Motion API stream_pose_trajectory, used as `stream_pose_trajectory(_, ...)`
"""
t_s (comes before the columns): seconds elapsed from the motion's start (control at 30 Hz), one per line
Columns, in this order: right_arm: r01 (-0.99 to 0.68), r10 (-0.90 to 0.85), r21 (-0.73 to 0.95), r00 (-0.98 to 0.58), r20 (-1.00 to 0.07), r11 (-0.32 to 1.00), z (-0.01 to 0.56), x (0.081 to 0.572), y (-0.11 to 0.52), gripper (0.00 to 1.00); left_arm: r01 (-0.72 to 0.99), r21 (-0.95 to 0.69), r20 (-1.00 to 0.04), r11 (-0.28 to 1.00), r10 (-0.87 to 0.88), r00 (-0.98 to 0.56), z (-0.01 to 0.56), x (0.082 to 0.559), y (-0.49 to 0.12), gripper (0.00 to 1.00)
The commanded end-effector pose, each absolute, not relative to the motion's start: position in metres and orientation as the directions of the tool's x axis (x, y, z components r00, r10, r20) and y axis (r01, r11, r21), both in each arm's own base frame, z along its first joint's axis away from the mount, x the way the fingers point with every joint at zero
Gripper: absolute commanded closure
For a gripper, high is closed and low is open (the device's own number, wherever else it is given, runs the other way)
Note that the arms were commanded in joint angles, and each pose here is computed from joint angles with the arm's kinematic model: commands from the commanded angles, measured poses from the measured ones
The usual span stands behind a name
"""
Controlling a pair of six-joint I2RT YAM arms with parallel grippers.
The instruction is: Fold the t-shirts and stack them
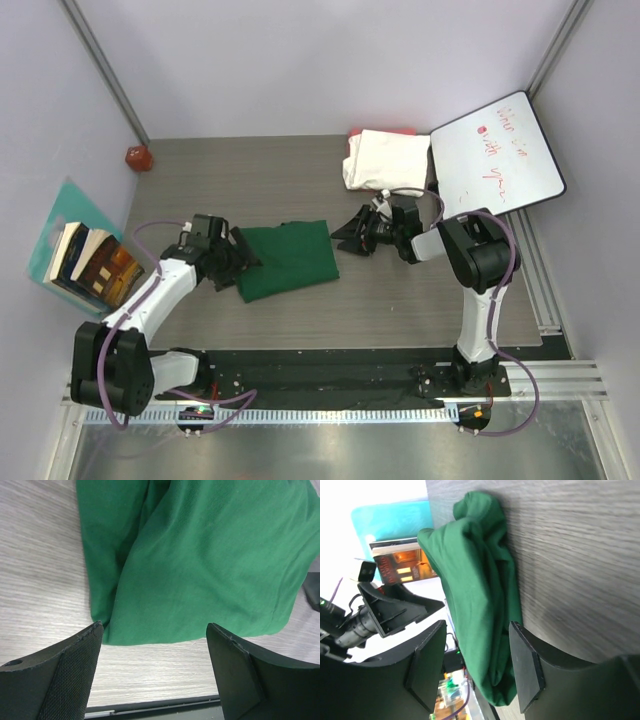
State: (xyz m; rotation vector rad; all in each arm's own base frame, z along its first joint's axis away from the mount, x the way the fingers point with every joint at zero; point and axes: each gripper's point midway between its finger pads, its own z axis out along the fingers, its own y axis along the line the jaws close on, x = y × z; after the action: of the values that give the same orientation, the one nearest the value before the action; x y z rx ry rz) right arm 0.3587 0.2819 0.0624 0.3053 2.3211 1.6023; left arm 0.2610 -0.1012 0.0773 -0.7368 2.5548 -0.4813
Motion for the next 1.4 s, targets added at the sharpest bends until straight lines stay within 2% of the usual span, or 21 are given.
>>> stream_pose_trajectory(0.0, -0.066, 0.316, 0.968, -0.938, -0.143, 0.242, 0.080, 0.357, 0.288, 0.41, -0.408, -0.472, -0.313, 0.781, -0.582, -0.751, 0.080, 0.273, -0.105, 0.16)
stream_pose_trajectory(0.1, -0.035, 0.316, 0.956, -0.940, -0.131, 0.293, 0.062, 0.354, 0.284, 0.41, -0.406, -0.466, -0.311, 0.786, -0.575, -0.756, 0.079, 0.276, -0.106, 0.16)
stream_pose_trajectory(0.27, -0.018, 0.274, 0.955, -0.956, -0.102, 0.295, 0.051, 0.347, 0.289, 0.42, -0.412, -0.449, -0.298, 0.793, -0.568, -0.767, 0.073, 0.278, -0.106, 0.17)
stream_pose_trajectory(0.53, -0.011, 0.171, 0.877, -0.980, -0.106, 0.480, 0.005, 0.342, 0.304, 0.42, -0.413, -0.425, -0.291, 0.806, -0.553, -0.780, 0.066, 0.281, -0.105, 0.18)
stream_pose_trajectory(0.87, -0.015, 0.084, 0.830, -0.994, -0.075, 0.558, -0.026, 0.329, 0.333, 0.41, -0.415, -0.400, -0.269, 0.817, -0.537, -0.799, 0.057, 0.284, -0.106, 0.21)
stream_pose_trajectory(1.37, 0.055, 0.045, 0.887, -0.998, 0.038, 0.459, -0.035, 0.290, 0.379, 0.42, -0.429, -0.329, -0.174, 0.842, -0.500, -0.848, 0.012, 0.284, -0.111, 0.26)
